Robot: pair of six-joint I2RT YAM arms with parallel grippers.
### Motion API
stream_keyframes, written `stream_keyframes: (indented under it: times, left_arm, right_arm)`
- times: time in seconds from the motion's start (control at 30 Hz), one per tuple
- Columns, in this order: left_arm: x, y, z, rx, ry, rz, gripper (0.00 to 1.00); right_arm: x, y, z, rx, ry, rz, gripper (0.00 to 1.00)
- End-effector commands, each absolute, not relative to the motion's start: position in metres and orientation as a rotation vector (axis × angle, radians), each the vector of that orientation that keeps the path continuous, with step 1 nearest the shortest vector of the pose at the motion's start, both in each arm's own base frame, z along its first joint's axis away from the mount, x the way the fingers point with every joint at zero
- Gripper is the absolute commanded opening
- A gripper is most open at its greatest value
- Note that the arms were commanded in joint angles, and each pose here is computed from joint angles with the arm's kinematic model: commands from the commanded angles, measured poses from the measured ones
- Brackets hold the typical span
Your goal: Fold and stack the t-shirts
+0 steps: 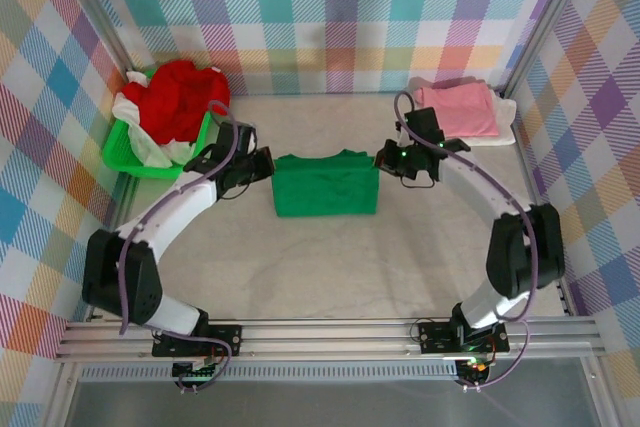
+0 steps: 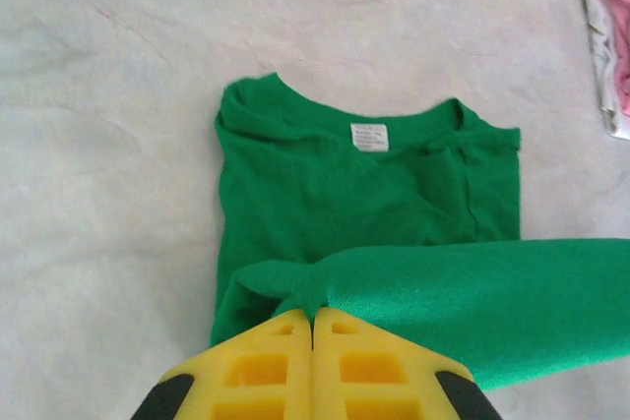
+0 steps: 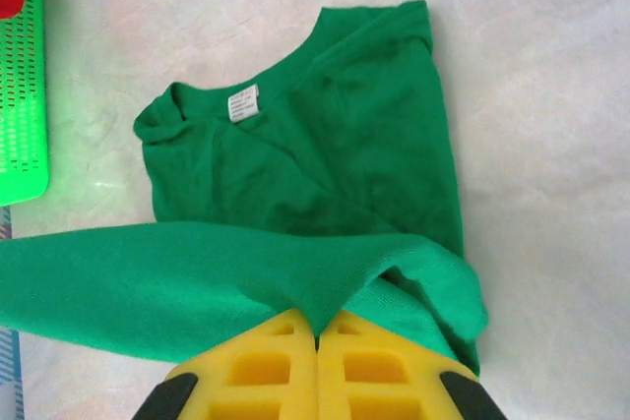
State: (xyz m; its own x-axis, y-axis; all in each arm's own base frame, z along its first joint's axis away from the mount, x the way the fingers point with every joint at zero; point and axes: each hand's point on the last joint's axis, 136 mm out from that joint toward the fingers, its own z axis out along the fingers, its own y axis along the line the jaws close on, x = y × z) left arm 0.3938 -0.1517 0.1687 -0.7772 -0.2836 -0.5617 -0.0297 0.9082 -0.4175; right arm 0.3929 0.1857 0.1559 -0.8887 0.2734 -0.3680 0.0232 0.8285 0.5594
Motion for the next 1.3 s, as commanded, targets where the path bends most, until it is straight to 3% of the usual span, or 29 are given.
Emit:
stream_keyframes:
  times: [0.0,0.07,0.13,0.17,0.2,0.3,0.43,0.57,0.67,1.07,1.27]
  left_arm:
    - [0.429,-0.144,0.167,-0.183,2.378,-0.457,0.0]
    - [0.46,-0.14,0.163,-0.178,2.357,-0.422,0.04]
    - [0.494,-0.133,0.159,-0.18,2.35,-0.36,0.34]
    - [0.509,-0.124,0.154,-0.207,2.38,-0.302,0.44]
    - [0.523,-0.116,0.157,-0.239,2.381,-0.259,0.48]
    - [0.544,-0.111,0.185,-0.279,2.348,-0.241,0.49]
    - [0.505,-0.137,0.209,-0.238,2.298,-0.299,0.51]
    - [0.443,-0.182,0.17,-0.072,2.351,-0.333,0.54]
    - [0.429,-0.202,0.137,0.021,2.376,-0.388,0.54]
    - [0.519,-0.175,0.075,-0.115,2.393,-0.369,0.45]
    - [0.537,-0.159,0.051,-0.176,2.461,-0.338,0.44]
  right_arm:
    - [0.425,0.19,0.161,0.168,2.511,0.795,0.0]
    - [0.449,0.191,0.158,0.166,2.494,0.79,0.05]
    - [0.477,0.195,0.153,0.168,2.491,0.812,0.32]
    - [0.493,0.198,0.152,0.178,2.5,0.844,0.4]
    - [0.506,0.2,0.153,0.189,2.508,0.875,0.42]
    - [0.526,0.205,0.17,0.169,2.505,0.922,0.4]
    - [0.489,0.21,0.185,0.082,2.463,0.946,0.41]
    - [0.432,0.203,0.145,0.104,2.516,0.96,0.42]
    - [0.417,0.203,0.121,0.102,2.559,0.99,0.4]
    - [0.49,0.23,0.078,0.165,2.563,1.08,0.35]
    - [0.512,0.219,0.044,0.31,2.607,1.034,0.35]
